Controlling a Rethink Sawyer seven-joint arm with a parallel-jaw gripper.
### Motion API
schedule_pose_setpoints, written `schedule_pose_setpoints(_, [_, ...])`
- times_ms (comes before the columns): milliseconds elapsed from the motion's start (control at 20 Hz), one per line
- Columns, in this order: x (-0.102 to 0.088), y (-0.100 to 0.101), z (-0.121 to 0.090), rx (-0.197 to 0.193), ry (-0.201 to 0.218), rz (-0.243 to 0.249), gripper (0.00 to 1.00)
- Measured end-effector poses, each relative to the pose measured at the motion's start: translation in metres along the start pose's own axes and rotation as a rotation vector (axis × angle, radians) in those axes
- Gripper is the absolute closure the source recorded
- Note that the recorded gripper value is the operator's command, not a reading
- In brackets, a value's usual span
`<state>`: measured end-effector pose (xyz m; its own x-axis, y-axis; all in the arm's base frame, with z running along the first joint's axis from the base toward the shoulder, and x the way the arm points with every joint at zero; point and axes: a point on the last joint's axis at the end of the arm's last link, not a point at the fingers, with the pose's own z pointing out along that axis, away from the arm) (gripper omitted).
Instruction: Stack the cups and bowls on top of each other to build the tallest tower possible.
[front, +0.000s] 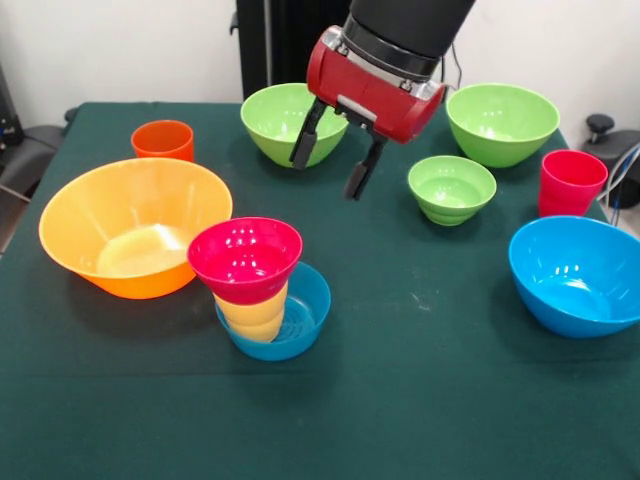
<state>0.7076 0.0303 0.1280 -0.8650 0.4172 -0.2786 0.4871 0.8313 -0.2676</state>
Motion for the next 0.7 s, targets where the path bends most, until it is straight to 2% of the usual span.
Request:
schedule_pose_setpoints(150, [-0.006,-0.002,-0.002,-0.028,0.010,0.020,0.00])
schedule_pose_setpoints(400, [-0.037,-0.024,-0.016,-0.095,0.019,0.096,0.00])
schedule_pose_setpoints(700, [-0.048,-0.039,-0.031,-0.122,0.013,0.130,0.00])
